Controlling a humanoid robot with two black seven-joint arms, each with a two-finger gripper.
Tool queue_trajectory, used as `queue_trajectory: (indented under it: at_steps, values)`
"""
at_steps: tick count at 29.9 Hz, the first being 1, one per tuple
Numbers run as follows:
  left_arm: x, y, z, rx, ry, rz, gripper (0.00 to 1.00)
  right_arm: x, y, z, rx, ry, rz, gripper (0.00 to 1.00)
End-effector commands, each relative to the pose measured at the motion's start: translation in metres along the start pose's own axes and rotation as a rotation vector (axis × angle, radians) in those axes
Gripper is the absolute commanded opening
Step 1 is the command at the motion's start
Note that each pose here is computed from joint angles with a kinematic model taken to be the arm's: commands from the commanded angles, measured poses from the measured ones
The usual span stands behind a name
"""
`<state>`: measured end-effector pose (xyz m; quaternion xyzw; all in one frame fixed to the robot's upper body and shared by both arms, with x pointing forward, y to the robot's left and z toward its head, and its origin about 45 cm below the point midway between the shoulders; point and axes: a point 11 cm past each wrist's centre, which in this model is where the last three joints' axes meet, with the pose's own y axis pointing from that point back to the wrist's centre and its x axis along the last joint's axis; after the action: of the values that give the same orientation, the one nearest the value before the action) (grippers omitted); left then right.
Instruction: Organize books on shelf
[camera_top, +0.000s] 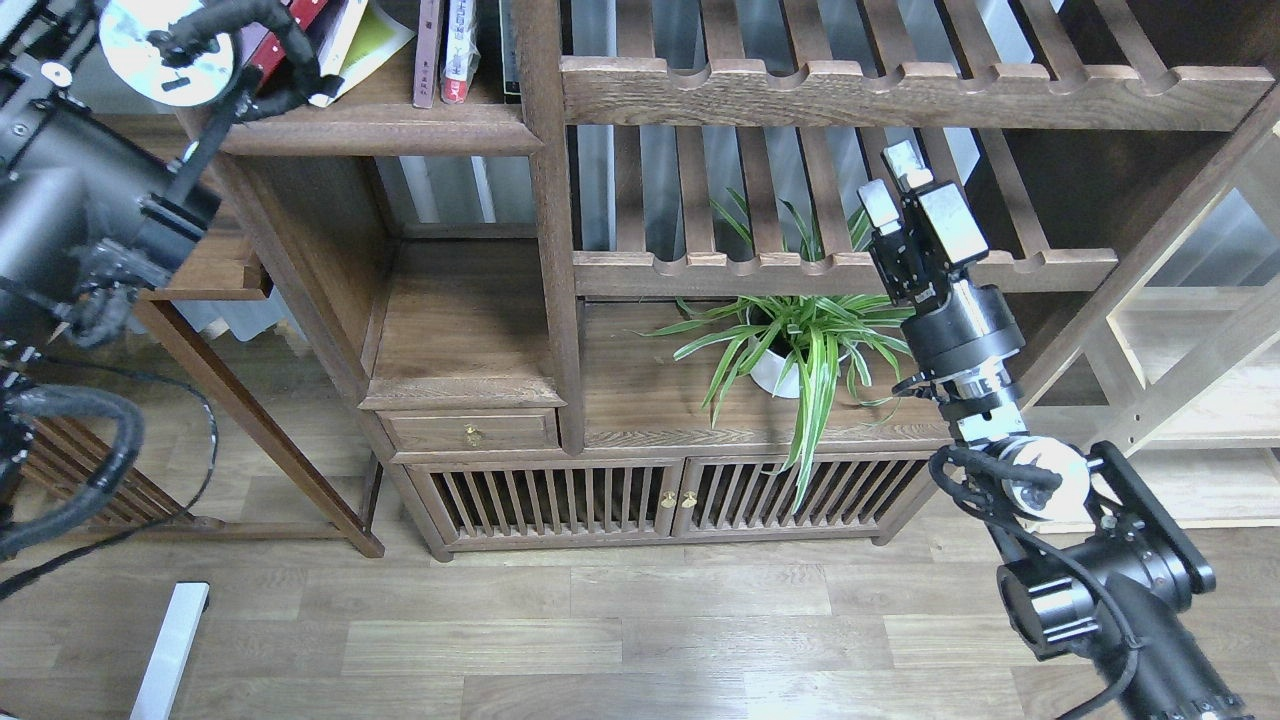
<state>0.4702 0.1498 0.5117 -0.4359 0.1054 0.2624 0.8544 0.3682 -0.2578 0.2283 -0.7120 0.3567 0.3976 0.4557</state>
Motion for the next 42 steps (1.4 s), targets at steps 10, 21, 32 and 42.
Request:
queue_trajectory:
  at_steps: [10, 21, 32, 42]
  values:
    - [-0.029, 0.026, -0.069, 0.048, 0.197, -0.048, 0.97, -0.008, -0.016, 0.031, 0.015, -0.095, -0.046, 0.80]
    - [-0.034, 0.069, -0.133, 0.204, 0.335, -0.007, 0.97, -0.019, -0.024, 0.028, 0.016, -0.089, -0.084, 0.79]
    - [-0.030, 0.082, -0.145, 0.246, 0.342, 0.016, 0.97, -0.042, -0.045, 0.025, 0.006, -0.074, -0.158, 0.79]
    - [-0.030, 0.089, -0.154, 0.298, 0.349, 0.020, 0.98, -0.060, -0.058, 0.024, -0.002, -0.066, -0.214, 0.79]
